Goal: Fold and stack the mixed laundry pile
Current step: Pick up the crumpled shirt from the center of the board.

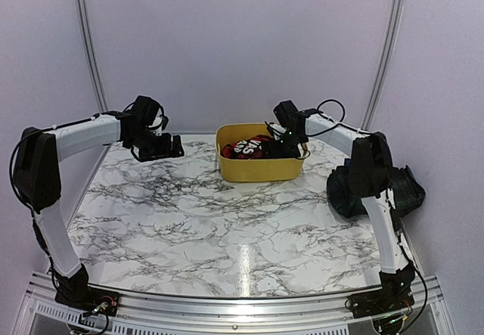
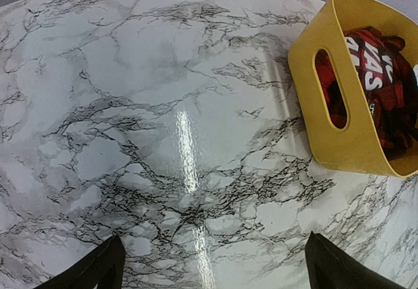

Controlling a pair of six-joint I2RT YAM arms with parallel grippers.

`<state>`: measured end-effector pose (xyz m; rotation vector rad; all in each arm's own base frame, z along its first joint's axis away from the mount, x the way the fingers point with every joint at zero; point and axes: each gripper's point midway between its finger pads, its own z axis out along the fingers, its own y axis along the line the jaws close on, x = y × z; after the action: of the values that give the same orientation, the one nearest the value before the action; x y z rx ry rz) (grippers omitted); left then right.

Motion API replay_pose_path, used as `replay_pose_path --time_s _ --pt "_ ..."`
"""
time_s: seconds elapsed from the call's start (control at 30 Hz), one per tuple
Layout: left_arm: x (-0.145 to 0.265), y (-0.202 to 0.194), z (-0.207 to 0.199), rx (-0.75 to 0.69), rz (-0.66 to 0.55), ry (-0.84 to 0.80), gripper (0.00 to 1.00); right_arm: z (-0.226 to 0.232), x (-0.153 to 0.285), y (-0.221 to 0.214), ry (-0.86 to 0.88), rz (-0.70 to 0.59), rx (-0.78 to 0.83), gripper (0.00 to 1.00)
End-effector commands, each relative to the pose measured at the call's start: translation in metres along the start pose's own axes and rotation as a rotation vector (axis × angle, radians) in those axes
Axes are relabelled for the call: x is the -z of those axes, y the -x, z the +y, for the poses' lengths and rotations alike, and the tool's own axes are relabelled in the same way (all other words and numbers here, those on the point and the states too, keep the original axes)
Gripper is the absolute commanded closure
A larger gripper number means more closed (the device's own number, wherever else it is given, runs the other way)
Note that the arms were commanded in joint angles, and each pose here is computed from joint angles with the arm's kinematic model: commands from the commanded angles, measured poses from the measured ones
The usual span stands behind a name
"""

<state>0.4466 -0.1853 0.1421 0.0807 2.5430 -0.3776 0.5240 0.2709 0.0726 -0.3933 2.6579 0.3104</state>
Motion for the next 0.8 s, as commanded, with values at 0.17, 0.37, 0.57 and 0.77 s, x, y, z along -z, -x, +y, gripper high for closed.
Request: replay_pose_path --time_s 0.17,0.37,0.57,0.77 --pt "0.010 -0.003 0.000 0.008 -0.016 -0.017 0.01 0.006 -0.051 -0.001 0.031 0.000 -0.003 0.14" --pt "0.013 -0.006 0.006 0.016 -0.014 -0.010 0.01 0.017 -0.060 -0.002 0.094 0.002 0.006 0.69" --pt "0.014 -0.004 0.006 0.020 -0.019 -0.018 0.01 0.052 0.041 0.091 0.215 -0.318 0.022 1.00" --pt "0.015 0.000 0.003 0.034 -0.030 -0.034 0.01 0.074 0.190 0.166 0.305 -0.710 0.035 1.00"
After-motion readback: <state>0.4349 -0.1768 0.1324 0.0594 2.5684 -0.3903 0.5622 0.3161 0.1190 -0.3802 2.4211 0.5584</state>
